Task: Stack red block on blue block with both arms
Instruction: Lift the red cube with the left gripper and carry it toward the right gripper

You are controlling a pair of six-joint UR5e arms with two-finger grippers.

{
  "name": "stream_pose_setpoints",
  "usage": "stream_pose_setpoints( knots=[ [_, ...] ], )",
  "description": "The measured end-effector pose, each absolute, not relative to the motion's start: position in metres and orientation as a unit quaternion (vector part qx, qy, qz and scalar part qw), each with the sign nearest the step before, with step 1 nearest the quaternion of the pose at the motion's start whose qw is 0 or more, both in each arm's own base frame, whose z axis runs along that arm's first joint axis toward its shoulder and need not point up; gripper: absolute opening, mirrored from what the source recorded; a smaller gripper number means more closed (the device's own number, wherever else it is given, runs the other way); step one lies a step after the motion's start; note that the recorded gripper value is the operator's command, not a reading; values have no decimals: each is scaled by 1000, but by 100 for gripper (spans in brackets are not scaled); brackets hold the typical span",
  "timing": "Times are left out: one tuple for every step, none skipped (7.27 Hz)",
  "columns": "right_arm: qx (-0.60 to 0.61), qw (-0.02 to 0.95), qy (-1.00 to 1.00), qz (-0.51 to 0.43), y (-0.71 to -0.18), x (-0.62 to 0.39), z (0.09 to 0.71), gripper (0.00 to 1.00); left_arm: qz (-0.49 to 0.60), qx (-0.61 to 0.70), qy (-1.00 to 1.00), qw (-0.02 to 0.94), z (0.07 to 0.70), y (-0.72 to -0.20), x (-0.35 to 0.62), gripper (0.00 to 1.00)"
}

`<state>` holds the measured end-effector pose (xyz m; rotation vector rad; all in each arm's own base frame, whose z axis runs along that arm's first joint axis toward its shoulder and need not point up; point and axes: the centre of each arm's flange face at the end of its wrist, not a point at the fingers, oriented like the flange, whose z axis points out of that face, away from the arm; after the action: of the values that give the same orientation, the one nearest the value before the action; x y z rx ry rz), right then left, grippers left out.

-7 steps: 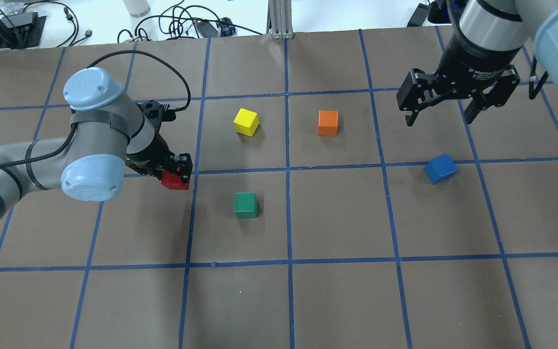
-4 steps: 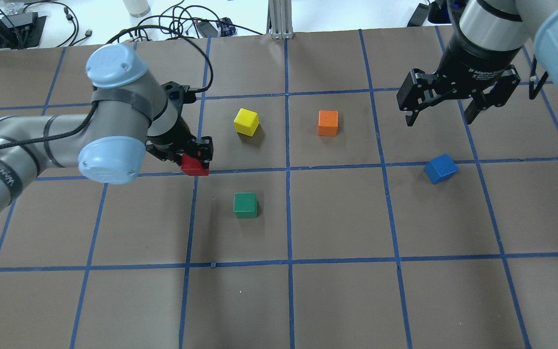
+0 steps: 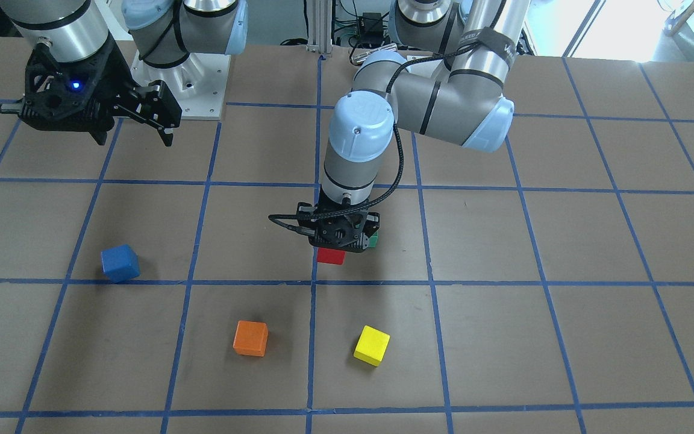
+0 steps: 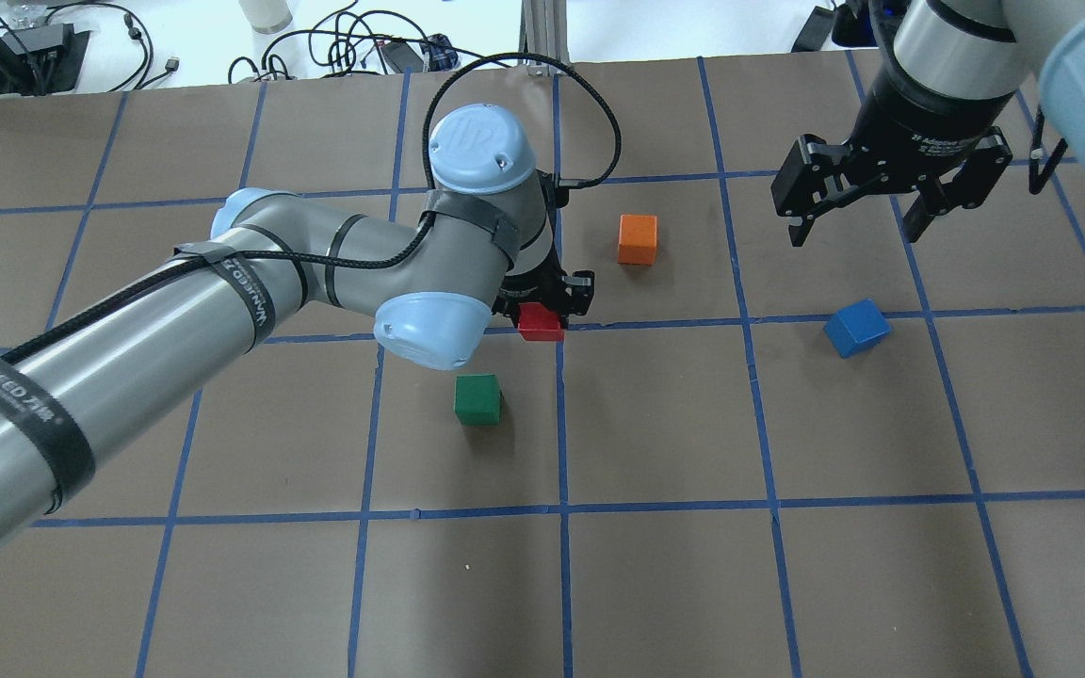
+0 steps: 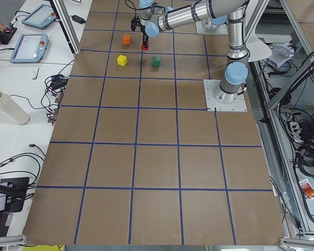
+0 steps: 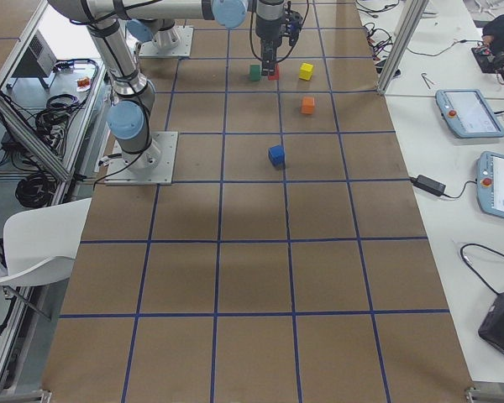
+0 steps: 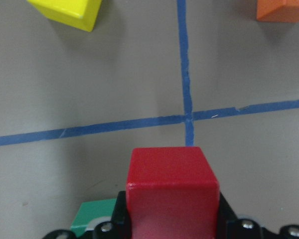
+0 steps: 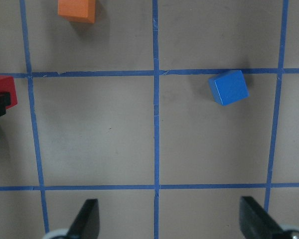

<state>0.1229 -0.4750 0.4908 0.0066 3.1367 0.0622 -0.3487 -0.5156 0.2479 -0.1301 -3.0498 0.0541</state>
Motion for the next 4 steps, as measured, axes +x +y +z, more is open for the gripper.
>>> stream_pose_setpoints(
  knots=[
    [4,2,1000,19,-475,123,491,100,14,-35,-998,43,233,-517,-358,71],
    [8,2,1000,18,-475,123,491,100,17,-33,-998,45,219,-517,-368,100],
    [9,3,1000,18,-476,123,490,100,24,-34,-998,47,209,-519,-376,100],
    [9,6,1000,19,-477,124,489,100,30,-35,-998,50,205,-521,-379,100]
  ],
)
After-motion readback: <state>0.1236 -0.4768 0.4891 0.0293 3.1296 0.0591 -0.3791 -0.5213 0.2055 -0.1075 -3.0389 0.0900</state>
